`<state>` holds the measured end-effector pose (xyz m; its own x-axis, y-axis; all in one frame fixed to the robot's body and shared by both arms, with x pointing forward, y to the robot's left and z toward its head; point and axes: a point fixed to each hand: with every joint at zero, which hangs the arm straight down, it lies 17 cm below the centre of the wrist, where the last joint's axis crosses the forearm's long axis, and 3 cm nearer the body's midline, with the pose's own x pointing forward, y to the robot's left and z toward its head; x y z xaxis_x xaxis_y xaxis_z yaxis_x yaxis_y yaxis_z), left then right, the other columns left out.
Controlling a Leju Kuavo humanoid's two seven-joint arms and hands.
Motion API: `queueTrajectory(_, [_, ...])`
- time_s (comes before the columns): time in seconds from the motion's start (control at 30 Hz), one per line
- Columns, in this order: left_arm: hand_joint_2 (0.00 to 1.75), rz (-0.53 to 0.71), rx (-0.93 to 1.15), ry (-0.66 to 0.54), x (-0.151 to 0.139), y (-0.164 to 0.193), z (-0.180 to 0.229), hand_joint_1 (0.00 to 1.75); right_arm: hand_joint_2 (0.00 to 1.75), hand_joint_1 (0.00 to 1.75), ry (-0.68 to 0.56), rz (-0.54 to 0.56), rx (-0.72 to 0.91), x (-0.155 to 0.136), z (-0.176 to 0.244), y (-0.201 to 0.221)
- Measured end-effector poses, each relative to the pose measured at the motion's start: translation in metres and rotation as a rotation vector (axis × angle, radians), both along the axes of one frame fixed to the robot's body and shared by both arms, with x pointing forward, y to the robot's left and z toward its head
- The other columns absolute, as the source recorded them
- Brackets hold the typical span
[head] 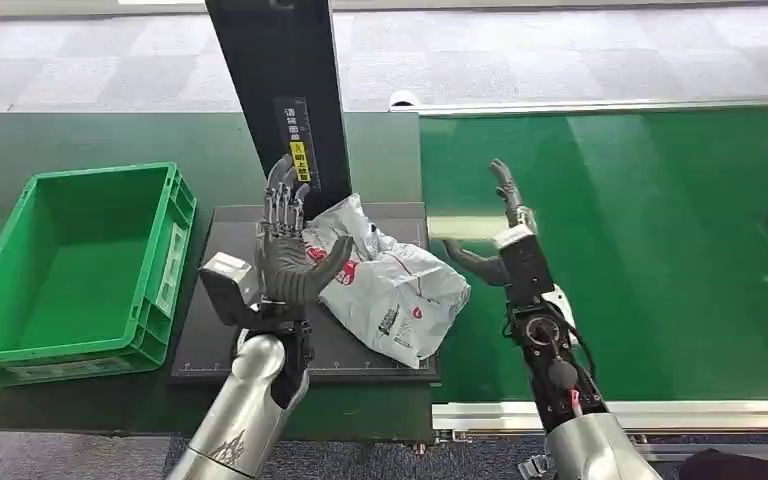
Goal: Moved the parcel from conveyor to table for the left to box.
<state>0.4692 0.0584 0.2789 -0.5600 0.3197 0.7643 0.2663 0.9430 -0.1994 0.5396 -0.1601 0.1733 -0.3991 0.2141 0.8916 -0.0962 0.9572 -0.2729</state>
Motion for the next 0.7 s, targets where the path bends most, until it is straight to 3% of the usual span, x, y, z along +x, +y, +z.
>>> queueTrajectory(0.1, [1.75, -0.050, 0.034, 0.012, 0.000, -0.020, -0.006, 0.00, 1.75, 0.00, -0.010, -0.061, 0.156, -0.005, 0.014, -0.034])
queueTrajectory(0.3, [1.75, -0.072, 0.065, 0.039, 0.001, -0.026, -0.020, 0.00, 1.75, 0.00, -0.048, -0.144, 0.259, -0.010, 0.033, -0.071])
queueTrajectory(0.43, [1.75, -0.042, 0.074, 0.067, 0.009, -0.013, -0.030, 0.00, 1.75, 0.00, 0.015, -0.123, 0.412, -0.005, 0.031, -0.074])
queueTrajectory(0.63, [1.75, 0.000, 0.102, 0.104, 0.018, 0.004, -0.044, 0.00, 1.75, 0.00, 0.038, -0.112, 0.471, 0.004, 0.039, -0.064])
queueTrajectory(0.67, [1.75, 0.010, 0.114, 0.110, 0.019, 0.006, -0.047, 0.00, 0.00, 0.00, 0.046, -0.119, 0.465, 0.007, 0.039, -0.063])
queueTrajectory(0.7, [1.75, 0.022, 0.126, 0.118, 0.020, 0.008, -0.049, 0.00, 0.00, 0.00, 0.057, -0.122, 0.453, 0.010, 0.038, -0.061])
